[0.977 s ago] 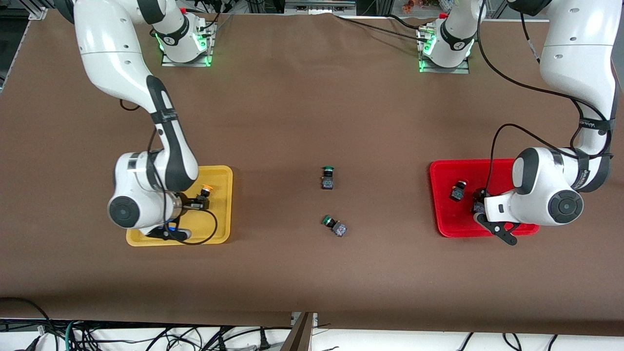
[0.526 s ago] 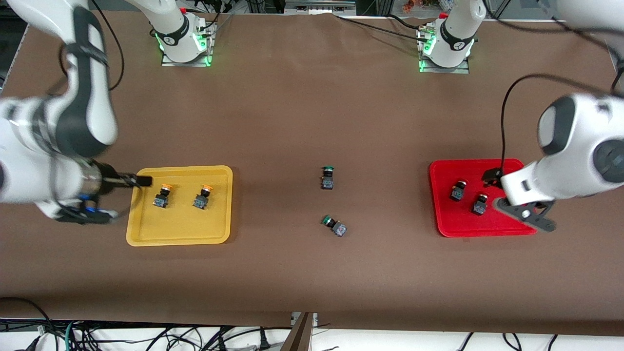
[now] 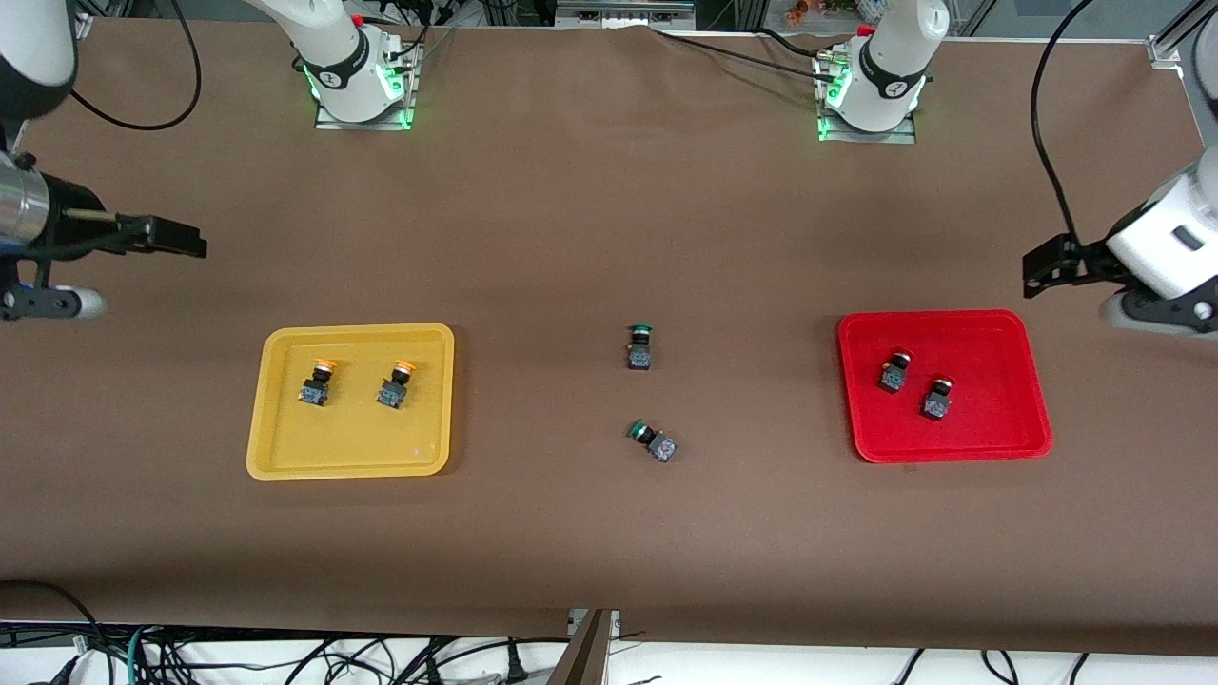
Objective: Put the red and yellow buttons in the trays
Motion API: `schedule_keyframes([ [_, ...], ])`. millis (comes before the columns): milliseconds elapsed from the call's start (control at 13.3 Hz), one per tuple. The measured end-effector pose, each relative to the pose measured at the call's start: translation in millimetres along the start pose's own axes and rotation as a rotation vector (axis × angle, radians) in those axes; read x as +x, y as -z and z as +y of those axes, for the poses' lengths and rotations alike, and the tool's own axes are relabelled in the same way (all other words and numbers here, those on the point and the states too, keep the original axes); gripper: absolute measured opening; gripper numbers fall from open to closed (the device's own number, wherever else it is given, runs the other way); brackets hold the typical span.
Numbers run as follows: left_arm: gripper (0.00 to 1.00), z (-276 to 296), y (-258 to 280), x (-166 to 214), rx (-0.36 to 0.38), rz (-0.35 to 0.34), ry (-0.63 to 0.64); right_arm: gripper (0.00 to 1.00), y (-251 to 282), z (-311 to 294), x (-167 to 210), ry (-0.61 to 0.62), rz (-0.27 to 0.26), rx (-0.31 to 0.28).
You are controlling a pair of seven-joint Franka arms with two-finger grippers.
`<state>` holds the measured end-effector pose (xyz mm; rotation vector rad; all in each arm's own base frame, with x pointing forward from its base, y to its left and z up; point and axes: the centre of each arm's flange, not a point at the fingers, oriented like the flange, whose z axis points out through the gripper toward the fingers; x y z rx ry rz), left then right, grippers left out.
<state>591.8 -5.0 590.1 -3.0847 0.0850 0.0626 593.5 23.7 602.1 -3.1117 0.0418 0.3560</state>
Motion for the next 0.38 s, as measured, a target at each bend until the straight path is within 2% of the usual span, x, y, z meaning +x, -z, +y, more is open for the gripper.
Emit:
schedule_keyframes([
  [226,1.00,-1,-16,-34,-0.074,0.005,0.057,1.00,34,16,-28,-0.003,0.087,0.026],
  [376,1.00,11,-21,-45,-0.075,0.009,0.052,1.00,46,16,-46,0.009,0.110,0.024],
])
